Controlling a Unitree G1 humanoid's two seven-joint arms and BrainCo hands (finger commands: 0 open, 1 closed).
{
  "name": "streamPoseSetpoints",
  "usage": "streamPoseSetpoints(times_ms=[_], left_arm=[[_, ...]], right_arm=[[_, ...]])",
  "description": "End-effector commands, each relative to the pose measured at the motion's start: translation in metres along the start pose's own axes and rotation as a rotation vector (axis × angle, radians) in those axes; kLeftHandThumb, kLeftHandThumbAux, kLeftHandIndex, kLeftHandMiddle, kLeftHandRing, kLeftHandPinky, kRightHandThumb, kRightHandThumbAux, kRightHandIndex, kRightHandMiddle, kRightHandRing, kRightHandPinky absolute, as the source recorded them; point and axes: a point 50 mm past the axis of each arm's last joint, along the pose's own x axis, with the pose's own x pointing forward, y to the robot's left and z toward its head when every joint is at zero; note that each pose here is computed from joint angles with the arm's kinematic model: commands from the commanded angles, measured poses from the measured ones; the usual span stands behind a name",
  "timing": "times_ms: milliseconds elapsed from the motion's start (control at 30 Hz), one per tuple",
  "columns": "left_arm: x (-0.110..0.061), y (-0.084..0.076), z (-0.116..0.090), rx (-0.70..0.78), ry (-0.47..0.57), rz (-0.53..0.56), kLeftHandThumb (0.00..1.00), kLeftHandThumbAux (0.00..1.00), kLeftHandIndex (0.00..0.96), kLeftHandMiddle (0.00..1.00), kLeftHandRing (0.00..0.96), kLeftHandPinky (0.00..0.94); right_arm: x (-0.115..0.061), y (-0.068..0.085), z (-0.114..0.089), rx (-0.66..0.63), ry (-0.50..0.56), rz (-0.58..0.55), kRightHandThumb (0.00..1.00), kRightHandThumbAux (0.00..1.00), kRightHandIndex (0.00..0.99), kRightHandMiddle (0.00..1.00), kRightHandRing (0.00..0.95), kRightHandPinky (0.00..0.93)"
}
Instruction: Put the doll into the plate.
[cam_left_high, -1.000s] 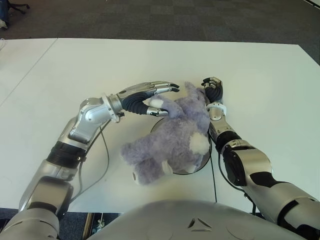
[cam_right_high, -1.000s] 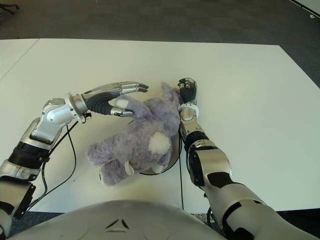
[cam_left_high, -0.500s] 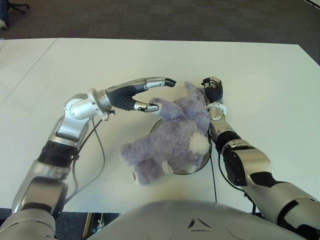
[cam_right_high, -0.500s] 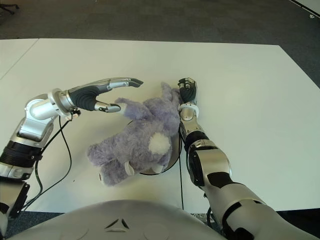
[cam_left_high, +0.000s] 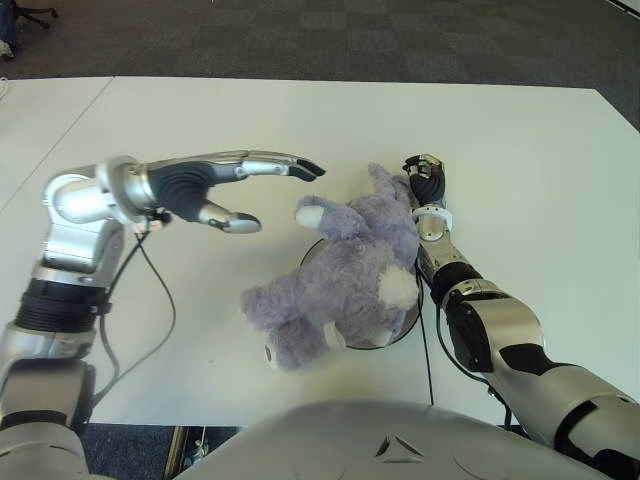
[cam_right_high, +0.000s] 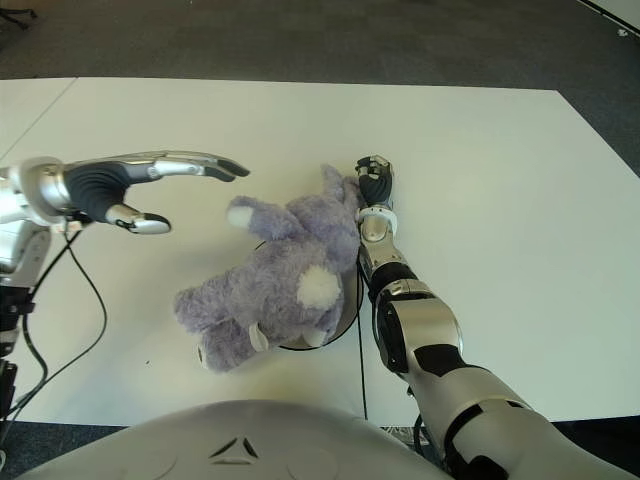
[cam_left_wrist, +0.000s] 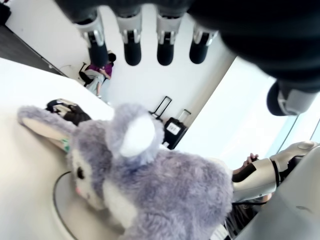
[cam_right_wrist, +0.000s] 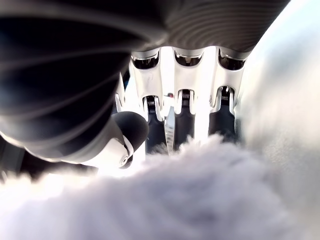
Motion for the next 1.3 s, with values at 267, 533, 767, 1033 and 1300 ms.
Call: streamPoseSetpoints(times_ms=[267,533,767,1033,1300], left_arm=[[-0.039,0.013,-0.035,-0.043,0.355,0.033,0.454,0.249,0.000,0.000,0.000,0.000],[-0.014,-0.001,-0.109,-0.156,0.562,0.311,0.304,0.363,0.000,0.000,0.000,0.000],[0.024,-0.034,-0.162,-0.433,0.706,0.578,0.165,0.446,0.000,0.000,0.000,0.000],[0.058,-0.072,-0.183,-0.553,0.904,0.712,0.040,0.517,0.000,0.000,0.000,0.000],[0.073,-0.108,-0.188,-0.619,1.034,0.777,0.000,0.522,0.000,0.000,0.000,0.000]], right_arm=[[-0.063,0.006,-0.092,-0.090,0.389,0.064,0.828,0.694,0.414,0.458,0.455,0.477],[-0.062,0.005,-0.091,-0.102,0.382,0.076,0.829,0.693,0.414,0.459,0.464,0.478],[-0.061,0.004,-0.092,-0.123,0.385,0.082,0.828,0.694,0.414,0.459,0.449,0.453],[-0.061,0.001,-0.093,-0.133,0.382,0.083,0.827,0.694,0.414,0.460,0.457,0.461],[-0.062,0.000,-0.095,-0.132,0.394,0.077,0.827,0.695,0.414,0.458,0.449,0.468]])
